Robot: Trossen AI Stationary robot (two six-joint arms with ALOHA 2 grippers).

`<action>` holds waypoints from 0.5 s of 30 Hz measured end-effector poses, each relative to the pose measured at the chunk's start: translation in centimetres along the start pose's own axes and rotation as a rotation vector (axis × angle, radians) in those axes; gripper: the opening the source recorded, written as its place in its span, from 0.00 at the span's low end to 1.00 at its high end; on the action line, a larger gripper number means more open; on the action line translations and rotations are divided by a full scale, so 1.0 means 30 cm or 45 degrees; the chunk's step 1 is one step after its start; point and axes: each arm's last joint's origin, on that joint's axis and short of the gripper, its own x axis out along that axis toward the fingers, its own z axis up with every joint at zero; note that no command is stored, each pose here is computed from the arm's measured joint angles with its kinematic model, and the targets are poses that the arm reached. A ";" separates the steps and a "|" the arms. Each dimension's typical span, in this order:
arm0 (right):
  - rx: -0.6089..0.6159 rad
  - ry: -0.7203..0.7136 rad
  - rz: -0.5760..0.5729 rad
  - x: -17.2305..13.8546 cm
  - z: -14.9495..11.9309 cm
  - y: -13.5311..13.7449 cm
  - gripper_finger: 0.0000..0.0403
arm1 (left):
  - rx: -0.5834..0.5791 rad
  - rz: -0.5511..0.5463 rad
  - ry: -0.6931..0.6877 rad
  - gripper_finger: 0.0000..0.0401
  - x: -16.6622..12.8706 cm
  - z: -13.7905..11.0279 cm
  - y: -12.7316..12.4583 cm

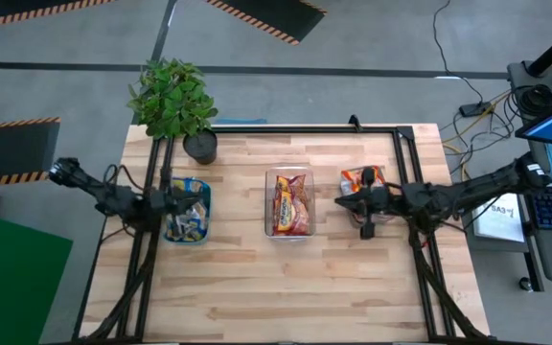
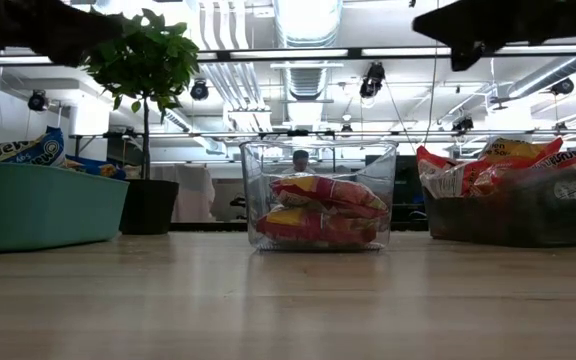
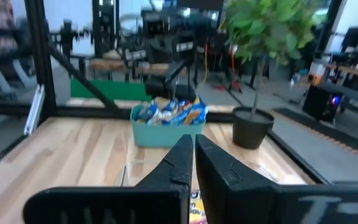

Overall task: Sort Maruchan noodles
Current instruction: Return to Home Position

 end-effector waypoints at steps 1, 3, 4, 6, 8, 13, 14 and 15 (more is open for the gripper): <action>0.005 -0.024 -0.002 -0.014 -0.005 -0.003 0.02 | -0.005 0.002 -0.004 0.00 -0.010 -0.007 0.007; 0.007 -0.054 -0.001 -0.042 -0.020 -0.009 0.02 | -0.036 0.008 -0.029 0.00 -0.027 -0.013 0.021; 0.008 -0.072 -0.004 -0.054 -0.027 -0.012 0.02 | -0.051 0.011 -0.041 0.00 -0.036 -0.017 0.028; 0.009 -0.118 -0.011 -0.078 -0.042 -0.019 0.02 | -0.081 0.018 -0.066 0.00 -0.050 -0.025 0.038; 0.000 -0.166 -0.022 -0.100 -0.051 -0.025 0.02 | -0.099 0.022 -0.083 0.00 -0.062 -0.038 0.045; 0.020 -0.292 -0.038 -0.162 -0.059 -0.041 0.02 | -0.080 0.038 -0.056 0.00 -0.061 -0.052 0.043; 0.025 -0.320 -0.040 -0.175 -0.060 -0.045 0.02 | -0.079 0.037 -0.048 0.00 -0.061 -0.054 0.042; 0.027 -0.343 -0.039 -0.187 -0.064 -0.047 0.02 | -0.078 0.035 -0.041 0.00 -0.061 -0.056 0.041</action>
